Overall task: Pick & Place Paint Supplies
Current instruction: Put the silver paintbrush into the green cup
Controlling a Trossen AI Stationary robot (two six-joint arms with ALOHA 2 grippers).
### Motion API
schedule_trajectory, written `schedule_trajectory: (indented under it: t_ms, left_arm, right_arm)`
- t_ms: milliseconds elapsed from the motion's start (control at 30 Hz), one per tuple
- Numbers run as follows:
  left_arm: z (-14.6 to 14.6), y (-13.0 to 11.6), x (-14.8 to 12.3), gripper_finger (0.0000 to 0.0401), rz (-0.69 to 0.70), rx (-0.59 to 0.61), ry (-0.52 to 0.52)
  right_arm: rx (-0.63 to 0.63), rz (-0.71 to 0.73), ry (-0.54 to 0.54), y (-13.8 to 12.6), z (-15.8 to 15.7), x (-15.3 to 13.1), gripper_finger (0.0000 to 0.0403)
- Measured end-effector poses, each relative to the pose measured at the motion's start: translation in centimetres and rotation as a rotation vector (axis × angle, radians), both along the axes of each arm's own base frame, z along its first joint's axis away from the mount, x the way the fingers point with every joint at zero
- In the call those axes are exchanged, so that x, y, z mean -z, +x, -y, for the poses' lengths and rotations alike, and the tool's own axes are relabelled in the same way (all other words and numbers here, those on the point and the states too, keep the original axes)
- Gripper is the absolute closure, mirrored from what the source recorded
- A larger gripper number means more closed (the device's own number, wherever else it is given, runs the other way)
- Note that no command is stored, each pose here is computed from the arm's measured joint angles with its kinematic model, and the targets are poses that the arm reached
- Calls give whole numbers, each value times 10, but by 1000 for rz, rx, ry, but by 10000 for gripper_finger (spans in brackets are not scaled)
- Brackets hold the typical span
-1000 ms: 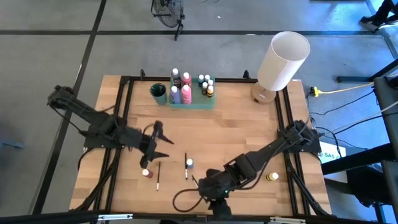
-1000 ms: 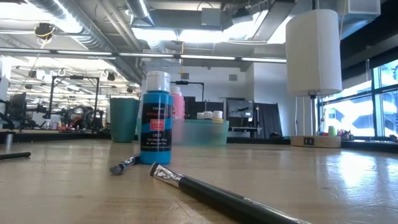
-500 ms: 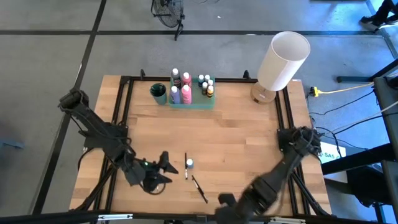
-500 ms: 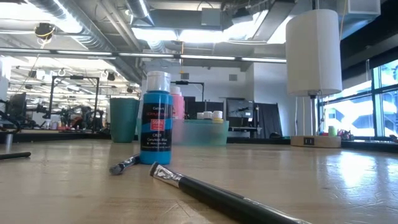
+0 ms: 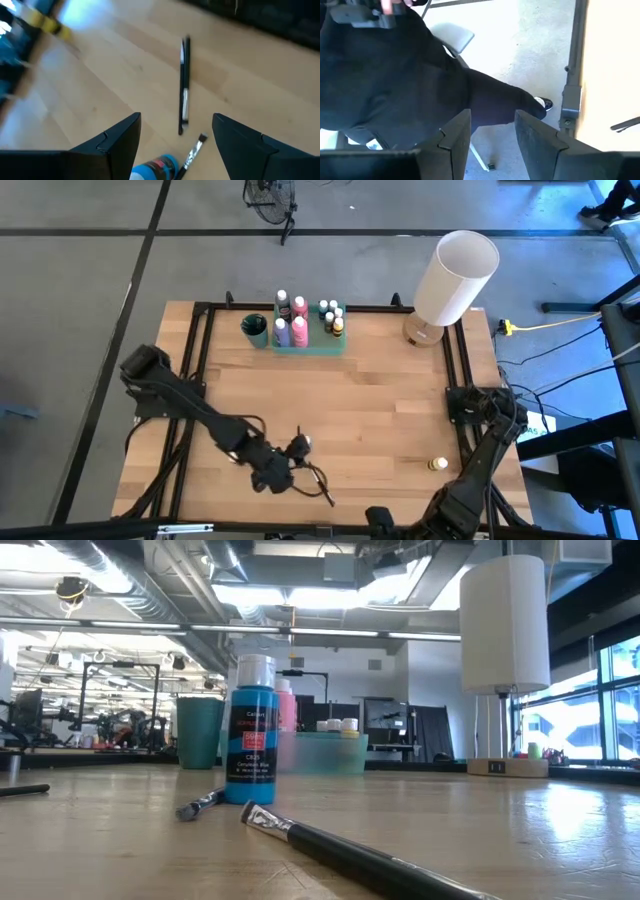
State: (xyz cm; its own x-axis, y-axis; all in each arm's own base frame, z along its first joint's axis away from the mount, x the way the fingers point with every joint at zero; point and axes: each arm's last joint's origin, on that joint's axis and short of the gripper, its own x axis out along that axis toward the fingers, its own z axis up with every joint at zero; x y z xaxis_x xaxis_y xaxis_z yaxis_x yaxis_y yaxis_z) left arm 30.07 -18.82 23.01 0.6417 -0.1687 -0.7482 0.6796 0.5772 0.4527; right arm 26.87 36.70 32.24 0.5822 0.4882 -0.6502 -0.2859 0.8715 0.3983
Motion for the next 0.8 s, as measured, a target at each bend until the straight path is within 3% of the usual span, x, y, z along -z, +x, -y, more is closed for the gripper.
schedule_trajectory:
  t_ms: [167, 333, 600, 800]
  left_arm:
    - [3, 20, 26, 159, -89, -30, 43]
    - [14, 32, 46, 159, -169, 14, 6]
    - [27, 41, 43, 159, -196, 68, -59]
    - [19, 46, 42, 159, -191, -27, -51]
  right_arm:
    - [0, 7, -4, -3, -2, 0, 246]
    - [25, 17, -29, -2, 0, 1, 246]
    - [-13, 27, -85, -4, 1, 3, 246]
    - [-34, 45, -102, -3, 1, 3, 246]
